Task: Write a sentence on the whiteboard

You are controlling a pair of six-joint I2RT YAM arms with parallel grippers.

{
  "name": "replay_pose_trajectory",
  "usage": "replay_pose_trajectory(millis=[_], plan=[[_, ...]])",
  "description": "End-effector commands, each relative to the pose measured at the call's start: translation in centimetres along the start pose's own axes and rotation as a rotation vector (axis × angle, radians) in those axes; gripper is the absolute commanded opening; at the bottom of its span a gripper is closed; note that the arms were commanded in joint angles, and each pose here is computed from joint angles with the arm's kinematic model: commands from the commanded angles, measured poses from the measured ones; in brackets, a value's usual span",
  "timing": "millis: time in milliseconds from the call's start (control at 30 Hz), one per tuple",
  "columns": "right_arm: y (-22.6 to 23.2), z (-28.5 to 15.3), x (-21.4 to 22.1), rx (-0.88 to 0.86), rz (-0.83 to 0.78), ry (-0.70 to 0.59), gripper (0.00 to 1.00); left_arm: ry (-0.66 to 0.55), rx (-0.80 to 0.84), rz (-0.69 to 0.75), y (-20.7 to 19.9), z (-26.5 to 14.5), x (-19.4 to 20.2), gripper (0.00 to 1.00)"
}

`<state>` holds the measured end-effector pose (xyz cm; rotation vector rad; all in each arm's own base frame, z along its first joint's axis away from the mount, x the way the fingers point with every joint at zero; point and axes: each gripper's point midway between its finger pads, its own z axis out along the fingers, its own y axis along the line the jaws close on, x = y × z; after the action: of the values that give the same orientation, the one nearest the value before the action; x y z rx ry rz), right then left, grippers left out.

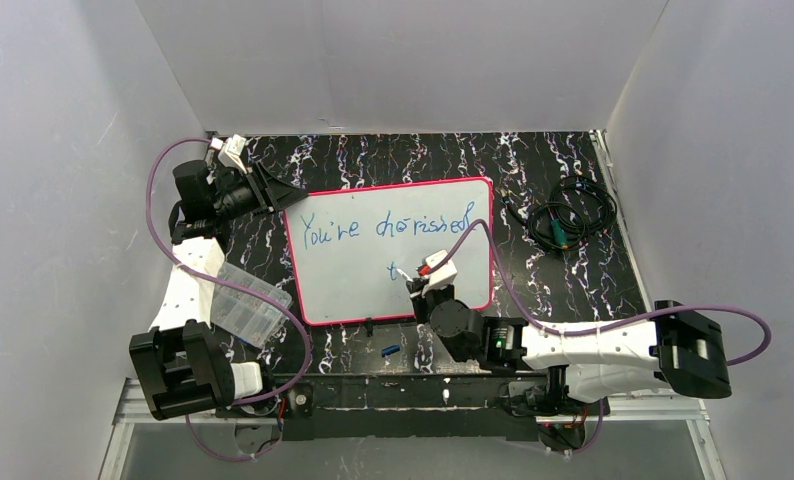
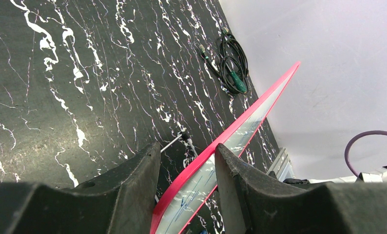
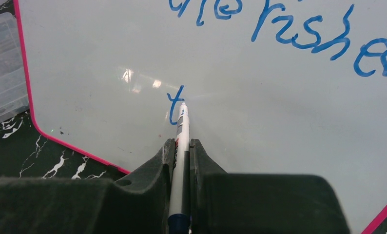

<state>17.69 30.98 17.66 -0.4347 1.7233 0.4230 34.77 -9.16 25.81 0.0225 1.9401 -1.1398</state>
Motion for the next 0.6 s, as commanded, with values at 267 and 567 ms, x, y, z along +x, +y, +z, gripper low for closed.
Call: replay_pose_trajectory(millis=[267,567], plan=[[-0.5,0.4,-0.2,0.067,0.017,-0.006,0.01,0.002,0.035,0.024,-1.6,-0.4,0.1,0.43],[-0.6,-0.3,1.2,0.044,0.049,0.045,0.01,0.0,0.035,0.026,-1.6,-0.4,0.1,0.43]])
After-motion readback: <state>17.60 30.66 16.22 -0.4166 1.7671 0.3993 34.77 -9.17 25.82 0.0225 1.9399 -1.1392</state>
